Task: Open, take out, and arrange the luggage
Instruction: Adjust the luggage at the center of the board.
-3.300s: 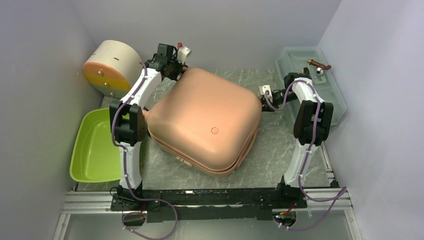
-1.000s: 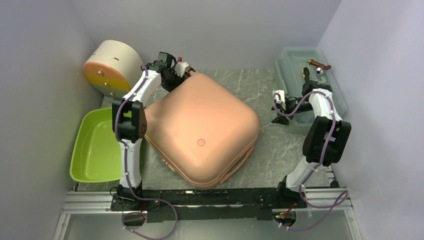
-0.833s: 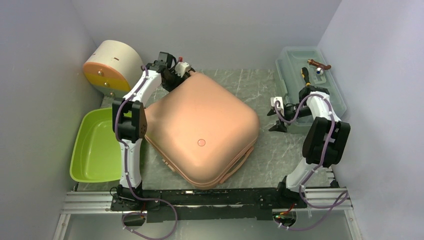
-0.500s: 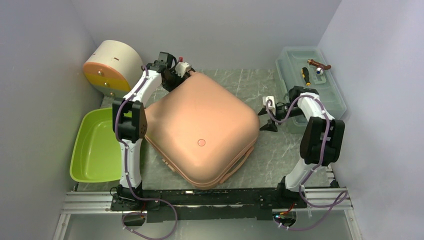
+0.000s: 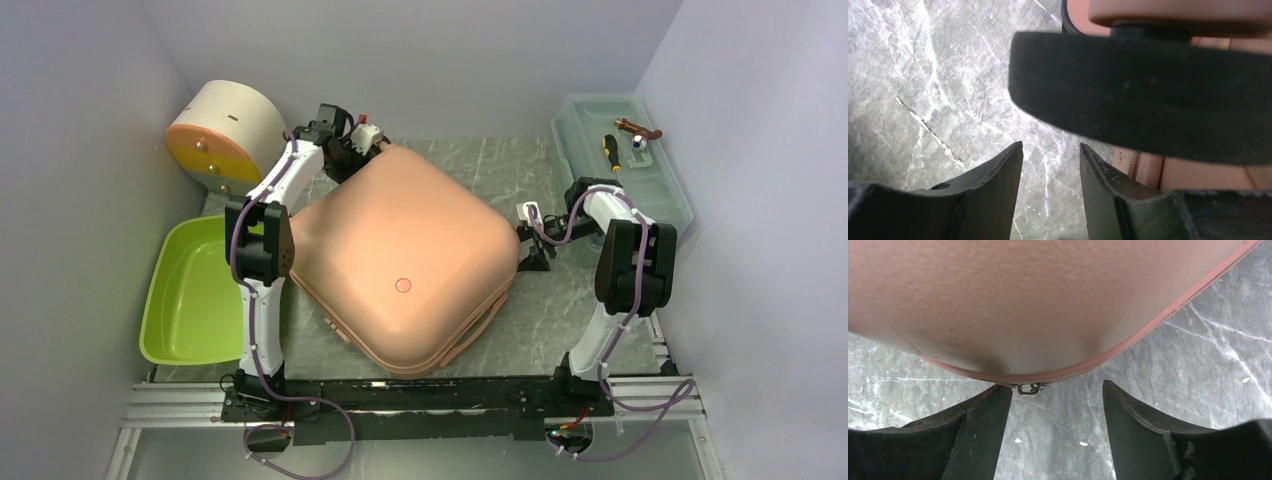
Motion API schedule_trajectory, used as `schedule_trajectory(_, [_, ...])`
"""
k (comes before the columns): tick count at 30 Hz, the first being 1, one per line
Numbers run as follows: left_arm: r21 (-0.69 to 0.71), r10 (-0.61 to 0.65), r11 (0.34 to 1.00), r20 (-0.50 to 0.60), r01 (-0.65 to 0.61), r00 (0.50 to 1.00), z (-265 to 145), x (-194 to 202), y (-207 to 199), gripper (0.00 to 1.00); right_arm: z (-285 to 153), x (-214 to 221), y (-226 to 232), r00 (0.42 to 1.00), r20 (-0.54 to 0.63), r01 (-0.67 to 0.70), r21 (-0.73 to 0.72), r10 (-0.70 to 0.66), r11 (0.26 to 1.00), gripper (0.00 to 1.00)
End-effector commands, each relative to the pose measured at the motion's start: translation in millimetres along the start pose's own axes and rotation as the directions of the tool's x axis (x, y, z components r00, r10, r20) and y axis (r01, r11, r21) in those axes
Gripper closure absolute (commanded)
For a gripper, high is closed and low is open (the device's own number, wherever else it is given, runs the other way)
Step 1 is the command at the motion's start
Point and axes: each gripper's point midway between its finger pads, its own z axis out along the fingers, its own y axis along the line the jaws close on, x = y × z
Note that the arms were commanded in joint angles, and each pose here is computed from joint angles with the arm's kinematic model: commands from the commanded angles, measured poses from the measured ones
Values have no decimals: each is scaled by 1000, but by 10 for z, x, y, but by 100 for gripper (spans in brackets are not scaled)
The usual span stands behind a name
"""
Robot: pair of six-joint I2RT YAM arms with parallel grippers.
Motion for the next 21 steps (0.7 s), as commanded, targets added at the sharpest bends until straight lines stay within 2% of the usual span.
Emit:
schedule_trajectory(1, [222, 19, 975, -19, -14, 1000, -107, -79, -882, 48, -21, -245, -33, 996, 64, 64, 24, -65, 998, 33])
schedule_trajectory(5, [224, 15, 975, -22, -10, 1000, -102, -77, -886, 49, -20, -295, -134, 995, 94, 38, 40, -41, 998, 46])
schedule_trajectory(8, [225, 15, 974, -21, -10, 1000, -106, -73, -891, 49, -31, -291, -166, 995, 92, 24, 36, -27, 999, 59])
schedule_trajectory(10, [225, 15, 974, -19, -11, 1000, -114, -70, -893, 49, -35, -276, -165, 996, 81, 22, 38, -25, 999, 73])
schedule_trajectory(14, [228, 16, 974, -21, -11, 1000, -115, -59, -901, 49, -49, -248, -154, 998, 62, 11, 39, -13, 999, 88])
schedule_trajectory(18, [231, 15, 973, -20, -9, 1000, -118, -58, -907, 49, -74, -201, -200, 999, 37, -14, 68, 11, 998, 100])
schedule_trajectory(21, [233, 15, 973, -17, -11, 1000, -126, -64, -918, 50, -102, -174, -287, 999, 18, -42, 119, 40, 992, 100])
